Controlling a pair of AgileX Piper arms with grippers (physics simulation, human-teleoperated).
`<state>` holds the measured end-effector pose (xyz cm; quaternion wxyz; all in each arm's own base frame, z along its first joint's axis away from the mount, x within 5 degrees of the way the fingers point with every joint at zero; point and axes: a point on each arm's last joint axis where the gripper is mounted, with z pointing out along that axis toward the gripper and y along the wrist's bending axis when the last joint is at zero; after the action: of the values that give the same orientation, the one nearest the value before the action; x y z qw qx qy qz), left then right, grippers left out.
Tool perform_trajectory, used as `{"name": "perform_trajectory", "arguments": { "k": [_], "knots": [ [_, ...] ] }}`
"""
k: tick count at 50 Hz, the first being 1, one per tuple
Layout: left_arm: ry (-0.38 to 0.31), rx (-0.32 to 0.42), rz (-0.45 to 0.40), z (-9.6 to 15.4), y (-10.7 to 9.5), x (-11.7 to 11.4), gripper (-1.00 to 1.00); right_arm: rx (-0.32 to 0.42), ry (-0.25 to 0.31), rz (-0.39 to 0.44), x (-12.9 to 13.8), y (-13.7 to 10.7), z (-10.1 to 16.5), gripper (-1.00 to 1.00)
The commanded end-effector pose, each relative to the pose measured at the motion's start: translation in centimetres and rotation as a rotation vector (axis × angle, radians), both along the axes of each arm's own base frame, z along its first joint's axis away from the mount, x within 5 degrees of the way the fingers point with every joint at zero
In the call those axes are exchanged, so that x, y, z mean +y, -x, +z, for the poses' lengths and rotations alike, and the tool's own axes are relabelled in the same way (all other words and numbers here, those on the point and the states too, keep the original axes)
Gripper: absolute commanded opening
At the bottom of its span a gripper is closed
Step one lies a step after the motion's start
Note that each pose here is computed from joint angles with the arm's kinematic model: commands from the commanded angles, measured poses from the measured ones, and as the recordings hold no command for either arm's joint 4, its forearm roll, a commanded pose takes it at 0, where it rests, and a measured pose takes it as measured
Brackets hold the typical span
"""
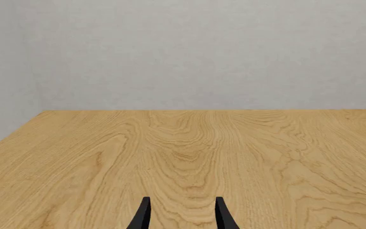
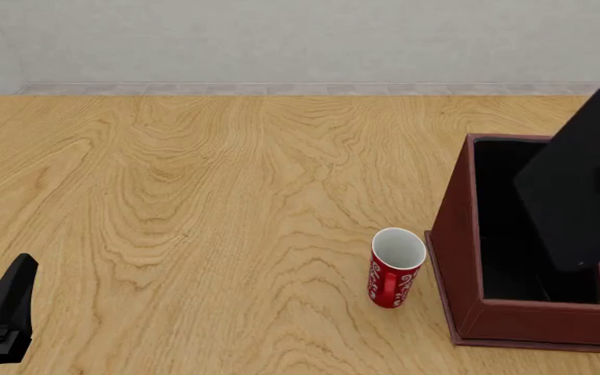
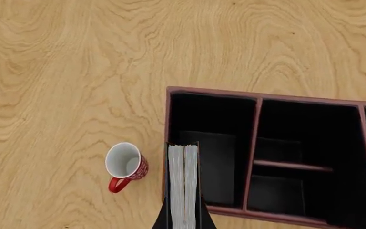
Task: Pick up the book and place it in the left compartment of the caddy.
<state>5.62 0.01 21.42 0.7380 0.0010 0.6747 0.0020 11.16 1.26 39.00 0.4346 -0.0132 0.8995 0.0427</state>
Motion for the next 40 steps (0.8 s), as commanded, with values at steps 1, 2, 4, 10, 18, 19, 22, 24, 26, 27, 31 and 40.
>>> {"name": "perform_trajectory", "arguments": {
  "k": [1, 2, 4, 10, 18, 19, 22, 24, 26, 27, 31, 40],
  "knots": [
    [0.0, 0.0, 0.0, 0.0, 0.0, 0.0, 1.0, -0.002, -0.019, -0.016, 0.1, -1.1, -0.6, -1.0],
    [0.0, 0.0, 0.0, 0.0, 0.0, 0.0, 1.0, -0.003, -0.019, -0.016, 0.1, -1.2, -0.7, -1.0],
    [0.0, 0.0, 0.0, 0.0, 0.0, 0.0, 1.0, 0.0, -0.016, -0.018, 0.1, -1.4, -0.8, -1.0],
    [0.0, 0.0, 0.0, 0.0, 0.0, 0.0, 1.0, 0.002, -0.02, -0.032, 0.0, -1.7, -1.0, -1.0],
    [0.0, 0.0, 0.0, 0.0, 0.0, 0.0, 1.0, 0.007, -0.024, -0.051, -0.2, -2.2, -1.5, -1.0],
    [0.0, 0.0, 0.0, 0.0, 0.0, 0.0, 1.0, 0.008, -0.023, -0.053, -0.2, -2.4, -1.7, -1.0],
    [0.0, 0.0, 0.0, 0.0, 0.0, 0.0, 1.0, 0.012, -0.024, -0.056, -0.2, -2.6, -2.0, -1.0],
    [0.0, 0.0, 0.0, 0.0, 0.0, 0.0, 1.0, 0.016, -0.024, -0.062, -0.3, -2.8, -2.2, -1.0],
    [0.0, 0.0, 0.0, 0.0, 0.0, 0.0, 1.0, 0.015, -0.023, -0.063, -0.3, -2.9, -2.3, -1.0],
    [0.0, 0.0, 0.0, 0.0, 0.0, 0.0, 1.0, 0.016, -0.024, -0.064, -0.3, -3.0, -2.4, -1.0],
    [0.0, 0.0, 0.0, 0.0, 0.0, 0.0, 1.0, 0.025, -0.024, -0.064, -0.3, -3.1, -2.8, -1.0],
    [0.0, 0.0, 0.0, 0.0, 0.0, 0.0, 1.0, 0.036, -0.013, -0.068, -0.4, -3.6, -3.4, -1.0]
  ]
}}
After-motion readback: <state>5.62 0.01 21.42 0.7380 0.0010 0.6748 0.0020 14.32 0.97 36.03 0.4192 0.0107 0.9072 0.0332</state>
